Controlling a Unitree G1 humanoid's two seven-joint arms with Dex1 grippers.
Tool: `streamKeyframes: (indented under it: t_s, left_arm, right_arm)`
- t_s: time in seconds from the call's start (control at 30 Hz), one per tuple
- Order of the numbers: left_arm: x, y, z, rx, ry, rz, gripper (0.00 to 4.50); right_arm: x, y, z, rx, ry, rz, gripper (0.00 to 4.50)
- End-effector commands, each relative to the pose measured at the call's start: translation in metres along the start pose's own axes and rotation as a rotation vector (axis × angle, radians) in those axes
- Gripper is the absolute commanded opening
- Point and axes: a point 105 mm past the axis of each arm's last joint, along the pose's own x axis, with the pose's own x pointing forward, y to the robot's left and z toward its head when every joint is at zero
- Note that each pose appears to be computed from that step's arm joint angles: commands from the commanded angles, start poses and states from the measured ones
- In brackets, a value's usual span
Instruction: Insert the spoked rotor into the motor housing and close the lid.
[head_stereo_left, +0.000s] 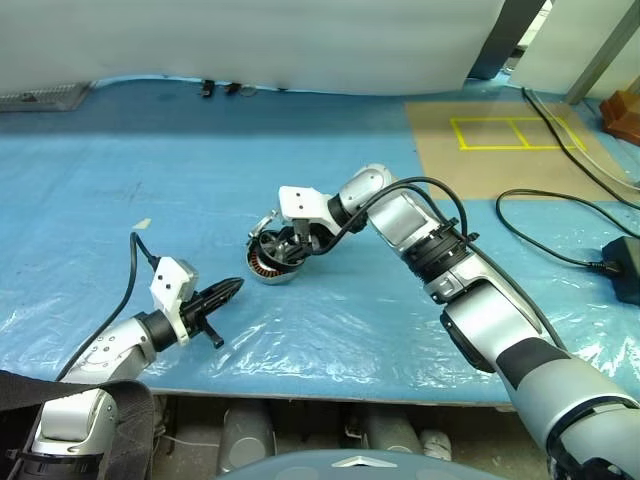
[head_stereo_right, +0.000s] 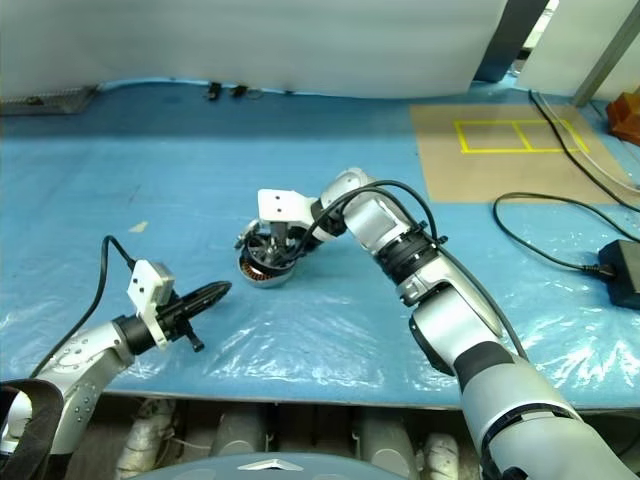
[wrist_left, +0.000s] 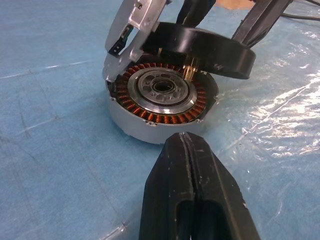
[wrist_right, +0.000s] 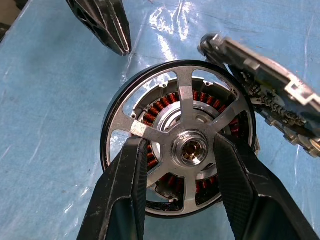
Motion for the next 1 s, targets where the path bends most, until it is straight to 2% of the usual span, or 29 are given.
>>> streamKeyframes:
  t_s: [0.03, 0.33, 0.6, 1.0]
  left_arm:
    - [0.001, -0.004, 0.015, 0.032, -0.030, -0.020, 0.00]
    - [0.003, -0.009, 0.014, 0.013, -0.016, -0.038, 0.00]
    - [0.002, -0.008, 0.011, 0.005, -0.011, -0.030, 0.00]
    - [0.001, -0.003, -0.010, -0.016, 0.005, -0.042, 0.00]
  right_arm:
    - [0.000, -0.011, 0.011, -0.069, 0.003, -0.064, 1.63]
    - [0.005, -0.021, 0.012, -0.158, 0.009, -0.150, 1.63]
    - [0.005, -0.019, 0.030, -0.270, -0.063, -0.156, 1.63]
    - [0.003, -0.028, 0.029, -0.357, -0.039, -0.228, 1.63]
